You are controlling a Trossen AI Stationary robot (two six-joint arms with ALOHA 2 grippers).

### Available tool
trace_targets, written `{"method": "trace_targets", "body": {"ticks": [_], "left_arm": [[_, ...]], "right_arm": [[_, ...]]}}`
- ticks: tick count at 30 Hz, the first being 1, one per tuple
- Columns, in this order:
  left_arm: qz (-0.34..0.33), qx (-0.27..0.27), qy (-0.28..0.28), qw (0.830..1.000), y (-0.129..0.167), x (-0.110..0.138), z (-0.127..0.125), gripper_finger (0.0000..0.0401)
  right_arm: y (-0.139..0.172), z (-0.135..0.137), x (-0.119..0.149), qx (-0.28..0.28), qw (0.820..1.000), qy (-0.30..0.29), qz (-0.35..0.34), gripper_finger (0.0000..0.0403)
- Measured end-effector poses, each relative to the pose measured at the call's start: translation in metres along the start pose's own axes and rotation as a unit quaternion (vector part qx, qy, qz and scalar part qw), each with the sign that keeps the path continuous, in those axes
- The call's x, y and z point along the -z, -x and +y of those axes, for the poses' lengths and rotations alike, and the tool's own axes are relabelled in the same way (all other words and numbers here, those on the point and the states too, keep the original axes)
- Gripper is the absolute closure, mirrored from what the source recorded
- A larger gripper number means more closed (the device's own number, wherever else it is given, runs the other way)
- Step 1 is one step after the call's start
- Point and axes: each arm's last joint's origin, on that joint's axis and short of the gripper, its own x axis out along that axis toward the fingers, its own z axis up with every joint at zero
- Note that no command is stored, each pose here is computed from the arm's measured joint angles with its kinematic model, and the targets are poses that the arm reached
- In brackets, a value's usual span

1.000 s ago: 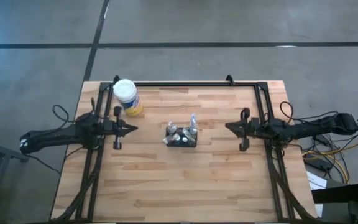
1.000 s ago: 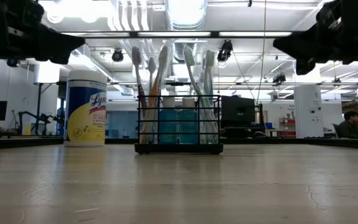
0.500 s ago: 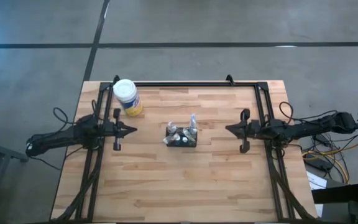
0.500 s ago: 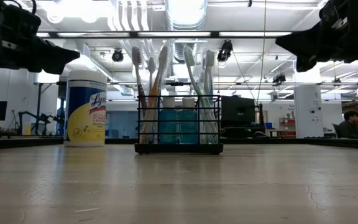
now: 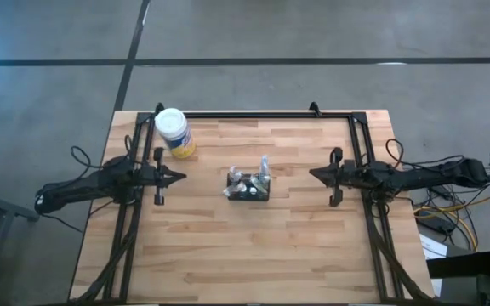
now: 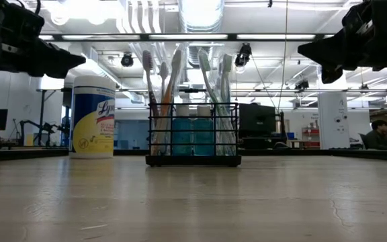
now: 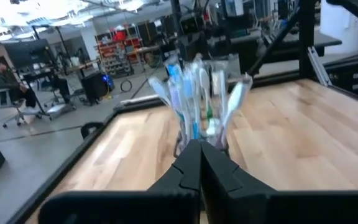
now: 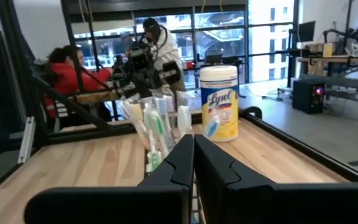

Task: Pick & Place toothbrushing station
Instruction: Return to Home Position

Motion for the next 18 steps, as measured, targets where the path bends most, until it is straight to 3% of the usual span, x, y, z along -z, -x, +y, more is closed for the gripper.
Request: {"method": "trace_targets", "body": {"ticks": [18], "left_arm": [[0.004,-0.005,0.009,1.0,-0.002,0.007,-0.001,0.0401]], "right_arm": [[0.029,-0.01,-0.001,0.071,0.997,-0.013,0.003,0.0394]]}}
